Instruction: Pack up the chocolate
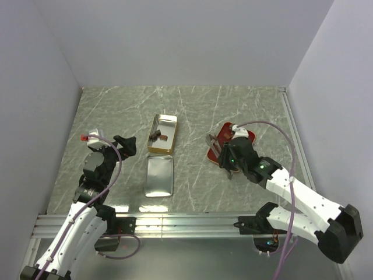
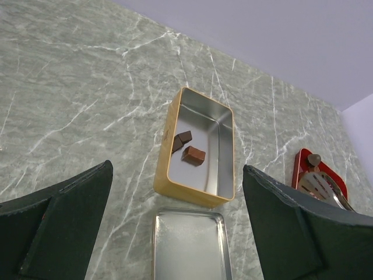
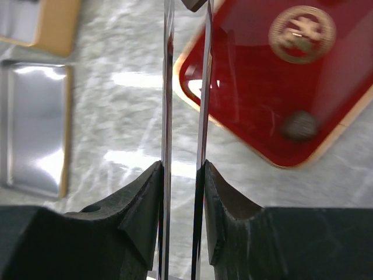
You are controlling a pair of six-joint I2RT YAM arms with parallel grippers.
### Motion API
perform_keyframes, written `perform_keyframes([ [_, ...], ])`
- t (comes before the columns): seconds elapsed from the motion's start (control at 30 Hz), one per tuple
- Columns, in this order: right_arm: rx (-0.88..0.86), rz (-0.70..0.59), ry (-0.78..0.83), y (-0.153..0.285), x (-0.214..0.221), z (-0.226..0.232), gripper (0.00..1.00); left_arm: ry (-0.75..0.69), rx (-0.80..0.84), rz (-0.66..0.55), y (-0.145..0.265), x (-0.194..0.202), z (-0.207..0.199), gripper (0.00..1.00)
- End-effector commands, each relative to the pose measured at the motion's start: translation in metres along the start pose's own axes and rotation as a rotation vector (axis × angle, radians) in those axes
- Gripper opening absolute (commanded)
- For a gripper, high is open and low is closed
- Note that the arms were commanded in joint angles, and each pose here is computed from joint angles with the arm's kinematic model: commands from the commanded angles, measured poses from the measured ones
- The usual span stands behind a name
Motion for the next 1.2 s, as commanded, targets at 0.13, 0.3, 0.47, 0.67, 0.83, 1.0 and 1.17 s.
perform_keyframes([
  [0.13, -0.174, -0.183, 0.033, -0.002, -0.067, 0.076, 0.3, 0.015, -0.004, -0.024, -0.003, -0.004, -0.001, 0.99],
  [0.3, -0.246, -0.168, 0.091, -0.026, -0.079, 0.114, 0.3, 0.015, -0.01, -0.029, -0.002, -0.004, 0.0, 1.0],
  [0.47, -0.303, -0.162, 0.132, -0.038, -0.093, 0.145, 0.3, 0.017, -0.022, -0.041, -0.002, -0.006, 0.002, 0.99],
  [0.67, -0.327, -0.137, 0.164, -0.052, -0.093, 0.161, 0.31, 0.021, -0.02, -0.046, -0.001, -0.006, 0.002, 0.99],
  [0.83, -0.332, -0.134, 0.171, -0.055, -0.095, 0.167, 0.39, 0.019, -0.014, -0.041, -0.002, -0.005, 0.001, 0.99],
  [1.0, -0.336, -0.128, 0.182, -0.057, -0.095, 0.17, 0.46, 0.019, -0.012, -0.037, -0.003, -0.005, 0.0, 0.99],
  [1.17, -0.339, -0.121, 0.19, -0.059, -0.095, 0.174, 0.47, 0.022, -0.006, -0.044, -0.001, -0.006, -0.001, 0.99],
])
Point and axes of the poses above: each gripper's point midway between its finger pads, its own y axis back along the fingers, its own z axis along the line the jaws close on, x = y × z, the point moved 4 cm from there along y, back along the fingers, and after that the axes turned 10 degrees about y, right-handed, at the moved point
